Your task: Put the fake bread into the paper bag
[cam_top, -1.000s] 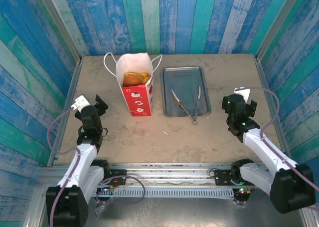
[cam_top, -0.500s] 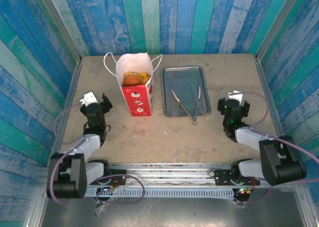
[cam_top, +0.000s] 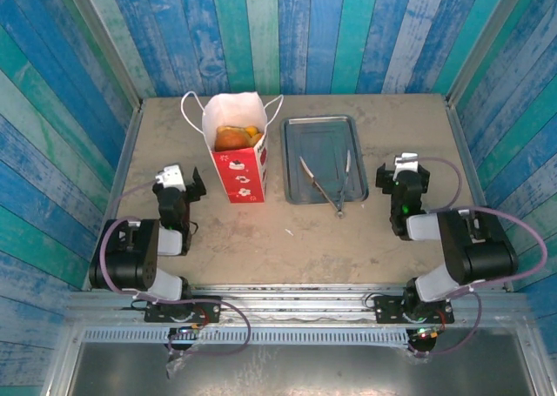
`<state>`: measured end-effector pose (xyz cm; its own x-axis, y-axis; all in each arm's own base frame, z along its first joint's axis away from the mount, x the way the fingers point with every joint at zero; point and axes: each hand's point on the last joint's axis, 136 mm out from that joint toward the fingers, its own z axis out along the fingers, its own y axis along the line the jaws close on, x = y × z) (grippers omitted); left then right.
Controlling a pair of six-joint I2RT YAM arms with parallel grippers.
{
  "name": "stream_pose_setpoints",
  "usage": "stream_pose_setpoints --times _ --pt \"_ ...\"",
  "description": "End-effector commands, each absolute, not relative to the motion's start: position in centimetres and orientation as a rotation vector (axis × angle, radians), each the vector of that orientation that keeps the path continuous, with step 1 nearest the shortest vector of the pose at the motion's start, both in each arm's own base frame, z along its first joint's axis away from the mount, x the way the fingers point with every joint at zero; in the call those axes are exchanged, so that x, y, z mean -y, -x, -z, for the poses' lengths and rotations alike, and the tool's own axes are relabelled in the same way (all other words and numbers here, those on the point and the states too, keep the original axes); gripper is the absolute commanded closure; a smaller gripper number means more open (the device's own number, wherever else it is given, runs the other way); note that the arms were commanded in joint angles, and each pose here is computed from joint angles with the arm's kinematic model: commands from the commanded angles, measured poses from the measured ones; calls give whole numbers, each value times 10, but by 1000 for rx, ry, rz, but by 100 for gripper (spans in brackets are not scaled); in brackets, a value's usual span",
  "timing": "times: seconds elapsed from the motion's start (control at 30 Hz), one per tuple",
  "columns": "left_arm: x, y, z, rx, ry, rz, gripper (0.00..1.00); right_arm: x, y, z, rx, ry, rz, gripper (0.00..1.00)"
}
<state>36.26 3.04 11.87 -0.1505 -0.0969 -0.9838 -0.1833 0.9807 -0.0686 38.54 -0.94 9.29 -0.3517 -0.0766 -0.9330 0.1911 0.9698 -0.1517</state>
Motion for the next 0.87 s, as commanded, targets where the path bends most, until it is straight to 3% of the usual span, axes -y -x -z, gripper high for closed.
stream_pose_setpoints --times 0.0,0.83 --pt "-18 -380 -128 -1717 117 -53 6 5 -394 -103 -1892 -72 214 0" --pt "-12 -383 -127 -1730 92 -63 6 4 -393 -102 -1905 -65 210 0"
